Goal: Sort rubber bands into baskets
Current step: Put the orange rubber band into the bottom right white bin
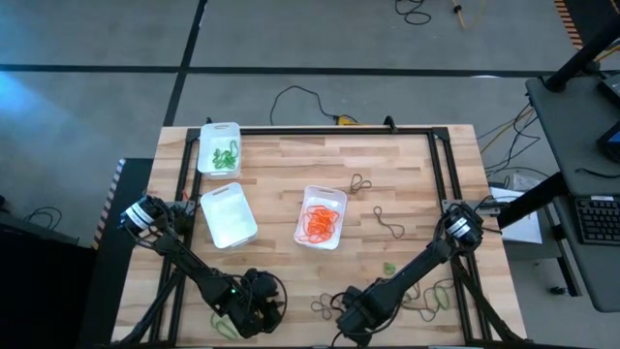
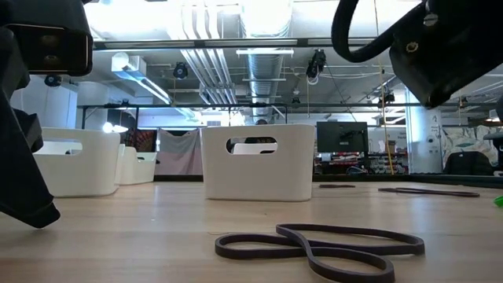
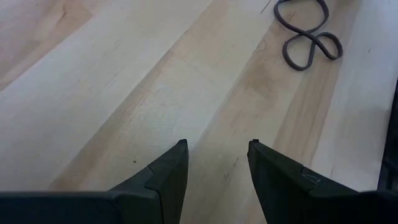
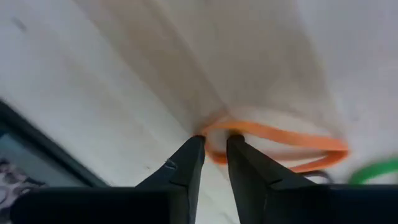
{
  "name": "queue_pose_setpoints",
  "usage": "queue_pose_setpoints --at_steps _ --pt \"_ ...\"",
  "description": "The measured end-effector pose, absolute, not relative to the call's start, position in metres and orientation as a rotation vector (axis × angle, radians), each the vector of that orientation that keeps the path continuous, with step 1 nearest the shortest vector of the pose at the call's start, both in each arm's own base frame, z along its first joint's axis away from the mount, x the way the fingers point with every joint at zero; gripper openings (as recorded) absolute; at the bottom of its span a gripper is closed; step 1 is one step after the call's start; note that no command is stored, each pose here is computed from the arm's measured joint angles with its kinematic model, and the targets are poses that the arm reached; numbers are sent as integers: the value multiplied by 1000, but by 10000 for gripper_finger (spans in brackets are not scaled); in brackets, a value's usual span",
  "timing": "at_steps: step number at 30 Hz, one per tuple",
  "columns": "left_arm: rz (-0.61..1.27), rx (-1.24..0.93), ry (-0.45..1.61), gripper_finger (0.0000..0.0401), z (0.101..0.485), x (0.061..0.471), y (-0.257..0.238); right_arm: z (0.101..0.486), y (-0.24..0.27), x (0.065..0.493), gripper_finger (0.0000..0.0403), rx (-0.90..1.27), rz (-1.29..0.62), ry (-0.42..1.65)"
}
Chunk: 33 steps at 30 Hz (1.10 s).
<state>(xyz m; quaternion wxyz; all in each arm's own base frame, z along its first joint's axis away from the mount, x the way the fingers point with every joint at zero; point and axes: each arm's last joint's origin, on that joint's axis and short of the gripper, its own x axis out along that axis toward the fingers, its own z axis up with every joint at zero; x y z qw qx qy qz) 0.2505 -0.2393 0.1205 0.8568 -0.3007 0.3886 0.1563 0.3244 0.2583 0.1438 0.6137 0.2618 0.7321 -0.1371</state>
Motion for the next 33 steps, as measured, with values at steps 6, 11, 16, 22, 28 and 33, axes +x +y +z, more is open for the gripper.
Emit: queue_pose_setpoints --at_steps 6,11,16,22,28,33 --pt "330 -640 815 153 121 251 -239 144 262 325 60 639 -292 1687" --pt "329 -643 813 153 121 251 -240 143 261 325 76 625 -274 1687" --pt "328 -644 812 153 121 251 -240 143 262 326 56 622 -248 1677" --pt "329 -645 812 153 121 251 -239 148 263 337 13 694 -205 1622" --pt "331 -645 813 153 121 251 -239 178 251 358 12 714 -146 1518" --pt "339 -658 819 153 121 250 -239 222 226 376 12 638 -152 1381"
